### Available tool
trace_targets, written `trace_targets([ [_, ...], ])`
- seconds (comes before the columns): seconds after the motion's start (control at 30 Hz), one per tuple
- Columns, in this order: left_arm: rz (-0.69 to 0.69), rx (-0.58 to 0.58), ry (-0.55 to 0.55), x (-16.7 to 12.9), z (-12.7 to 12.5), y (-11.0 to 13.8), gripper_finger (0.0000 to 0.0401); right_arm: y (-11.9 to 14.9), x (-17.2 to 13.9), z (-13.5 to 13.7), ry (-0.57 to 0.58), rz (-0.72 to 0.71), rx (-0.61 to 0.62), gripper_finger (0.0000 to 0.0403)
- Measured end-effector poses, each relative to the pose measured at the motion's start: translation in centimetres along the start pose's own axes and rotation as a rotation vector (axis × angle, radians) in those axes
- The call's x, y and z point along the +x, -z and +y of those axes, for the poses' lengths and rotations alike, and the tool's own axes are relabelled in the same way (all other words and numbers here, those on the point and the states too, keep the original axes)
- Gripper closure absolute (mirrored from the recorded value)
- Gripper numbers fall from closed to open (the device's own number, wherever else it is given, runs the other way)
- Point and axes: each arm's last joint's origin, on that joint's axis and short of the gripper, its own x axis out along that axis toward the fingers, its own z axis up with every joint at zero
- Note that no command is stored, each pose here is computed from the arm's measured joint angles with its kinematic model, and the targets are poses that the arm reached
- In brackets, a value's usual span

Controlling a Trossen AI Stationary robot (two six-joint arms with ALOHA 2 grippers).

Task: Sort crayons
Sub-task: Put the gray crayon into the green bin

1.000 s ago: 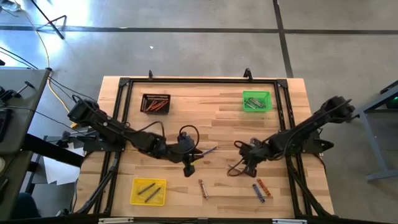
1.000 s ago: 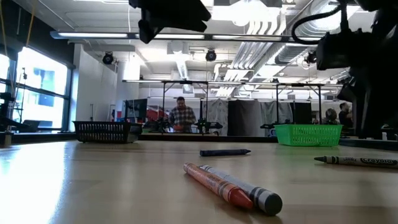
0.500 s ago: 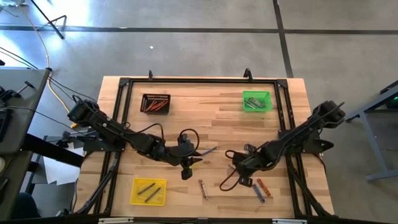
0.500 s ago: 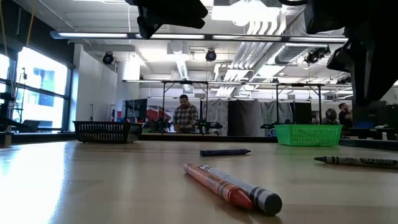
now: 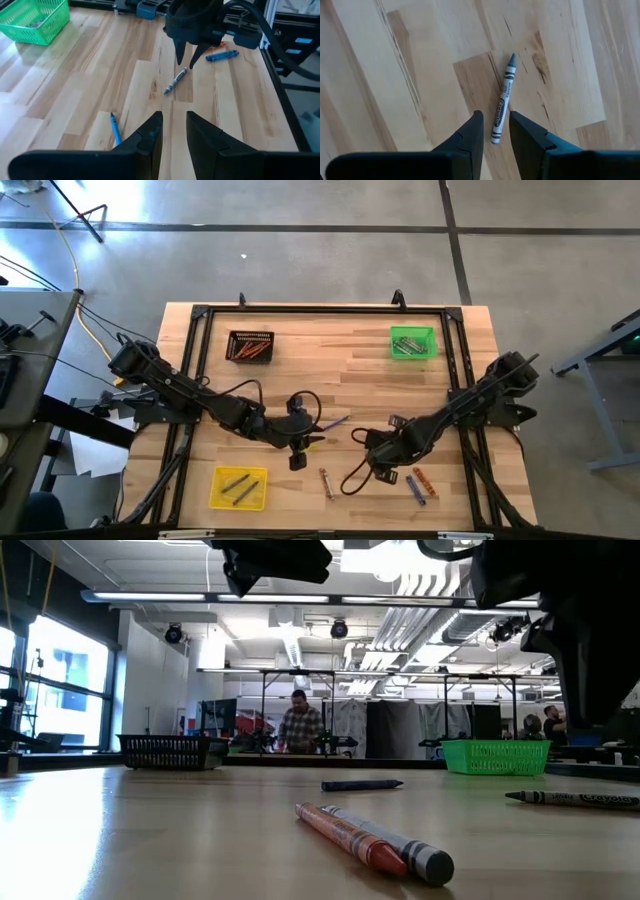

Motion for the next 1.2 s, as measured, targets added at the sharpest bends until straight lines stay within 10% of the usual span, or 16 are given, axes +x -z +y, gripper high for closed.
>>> trace_targets([
  [1.2,-0.007,0.017,-0.001,0.0,0.0,-0.1,0.0329,-0.7,3.6,-0.1,0.036,-0.005,0.121,0.0315],
])
